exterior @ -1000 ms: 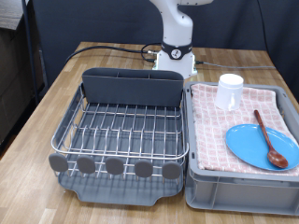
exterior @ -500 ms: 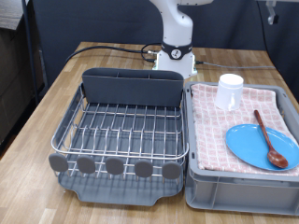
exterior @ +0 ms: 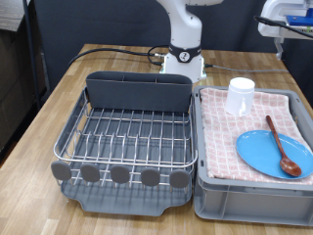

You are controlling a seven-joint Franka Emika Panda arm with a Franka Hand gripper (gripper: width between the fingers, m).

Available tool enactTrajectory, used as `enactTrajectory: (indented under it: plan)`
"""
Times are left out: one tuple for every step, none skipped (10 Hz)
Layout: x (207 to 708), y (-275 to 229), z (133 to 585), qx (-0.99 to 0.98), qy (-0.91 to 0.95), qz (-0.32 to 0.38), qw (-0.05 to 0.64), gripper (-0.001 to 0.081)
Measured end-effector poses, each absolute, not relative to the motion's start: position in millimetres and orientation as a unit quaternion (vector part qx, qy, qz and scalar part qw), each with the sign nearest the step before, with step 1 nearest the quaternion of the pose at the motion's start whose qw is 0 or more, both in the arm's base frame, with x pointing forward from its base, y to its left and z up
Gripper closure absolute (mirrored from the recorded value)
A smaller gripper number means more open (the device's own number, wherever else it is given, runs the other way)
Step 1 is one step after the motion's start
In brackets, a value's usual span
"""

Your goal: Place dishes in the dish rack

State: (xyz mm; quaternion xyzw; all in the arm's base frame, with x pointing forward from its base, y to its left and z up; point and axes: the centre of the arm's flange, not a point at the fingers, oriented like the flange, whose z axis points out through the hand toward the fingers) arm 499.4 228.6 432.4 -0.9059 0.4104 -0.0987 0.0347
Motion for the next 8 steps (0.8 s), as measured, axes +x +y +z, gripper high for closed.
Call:
enactTrajectory:
  plan:
    - [501,230,428,-0.907,0.404,-0.112,0.046,0.0004]
    - [501,231,420,-0.908,0.396,-0.124,0.055,0.0004]
    - [502,234,412,-0.909,0.391,-0.131,0.061,0.0004]
    - [501,236,403,-0.908,0.391,-0.134,0.065,0.0004]
    - [499,238,395,-0.907,0.394,-0.136,0.060,0.0004]
    - [496,240,386,-0.904,0.401,-0.136,0.053,0.0004]
    - [493,242,378,-0.901,0.408,-0.138,0.050,0.0004]
    - [490,243,369,-0.899,0.410,-0.141,0.055,0.0004]
